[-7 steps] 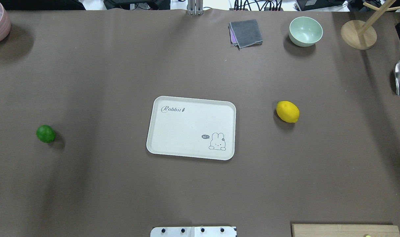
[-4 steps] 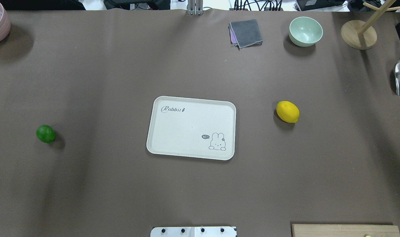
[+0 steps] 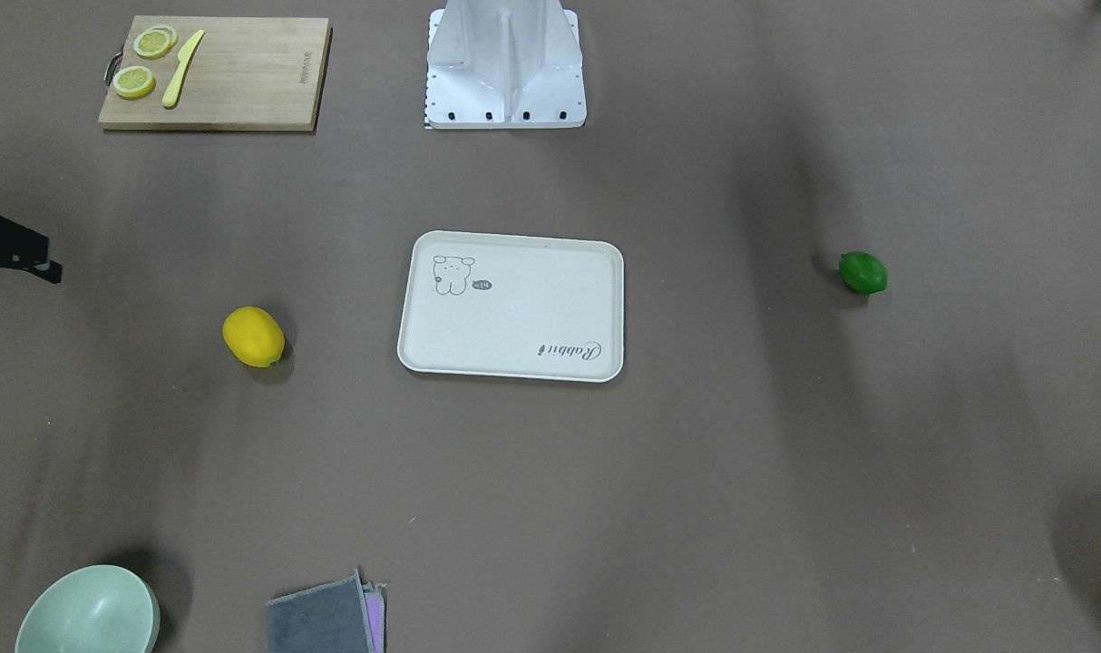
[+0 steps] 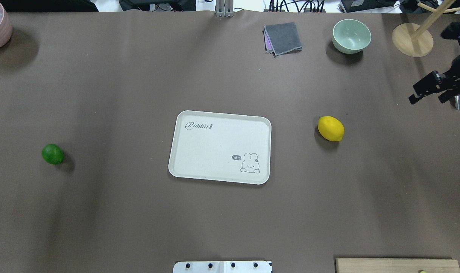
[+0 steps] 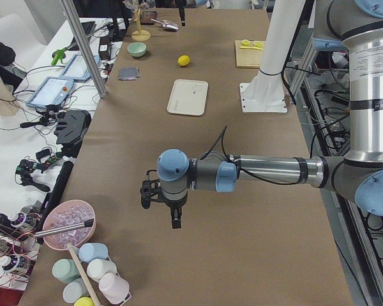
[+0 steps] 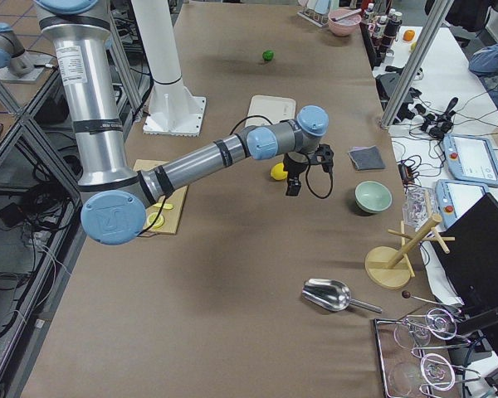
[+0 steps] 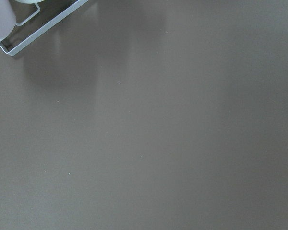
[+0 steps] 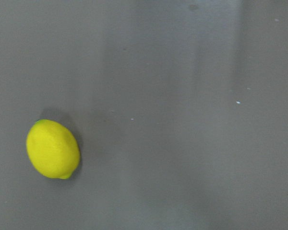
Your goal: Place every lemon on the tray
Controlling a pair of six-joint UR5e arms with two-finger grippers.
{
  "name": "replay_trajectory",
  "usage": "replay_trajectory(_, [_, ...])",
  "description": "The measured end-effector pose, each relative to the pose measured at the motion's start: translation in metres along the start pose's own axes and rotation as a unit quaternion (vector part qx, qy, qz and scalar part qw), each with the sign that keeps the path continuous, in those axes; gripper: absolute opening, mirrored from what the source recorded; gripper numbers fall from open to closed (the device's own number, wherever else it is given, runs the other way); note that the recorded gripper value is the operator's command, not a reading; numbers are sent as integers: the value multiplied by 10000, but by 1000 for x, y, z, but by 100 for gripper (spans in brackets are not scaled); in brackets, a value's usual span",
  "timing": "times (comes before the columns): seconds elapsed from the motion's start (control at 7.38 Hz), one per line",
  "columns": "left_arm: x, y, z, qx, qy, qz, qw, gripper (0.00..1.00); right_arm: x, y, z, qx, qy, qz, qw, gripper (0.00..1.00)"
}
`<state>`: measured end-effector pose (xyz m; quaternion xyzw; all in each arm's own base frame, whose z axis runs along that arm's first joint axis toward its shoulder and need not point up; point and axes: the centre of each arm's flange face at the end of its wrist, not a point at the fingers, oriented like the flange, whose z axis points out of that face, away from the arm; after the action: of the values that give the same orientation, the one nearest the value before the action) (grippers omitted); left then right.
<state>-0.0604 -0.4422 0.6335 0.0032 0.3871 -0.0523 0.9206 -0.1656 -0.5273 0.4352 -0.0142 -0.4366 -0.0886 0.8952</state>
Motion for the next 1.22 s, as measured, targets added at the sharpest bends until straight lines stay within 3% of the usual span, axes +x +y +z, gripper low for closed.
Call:
replay_trajectory(0.27, [15, -13, -7, 87, 40, -170, 9998, 98, -58, -32, 33, -34, -141, -616, 9980, 100])
replay_trajectory(0.54, [85, -49, -2, 87, 111, -390, 9991, 98, -102, -51, 61, 33, -310, -1207, 9922, 100])
replay_trajectory(0.81, [174, -70, 23, -121, 144, -421, 9989, 98, -123, -52, 92, 82, -288, -1642, 9860, 100])
replay_trajectory(1.22, [271, -55, 71, -431, 14, -343, 9985, 98, -122, -55, 127, 81, -173, -2015, 9793, 100])
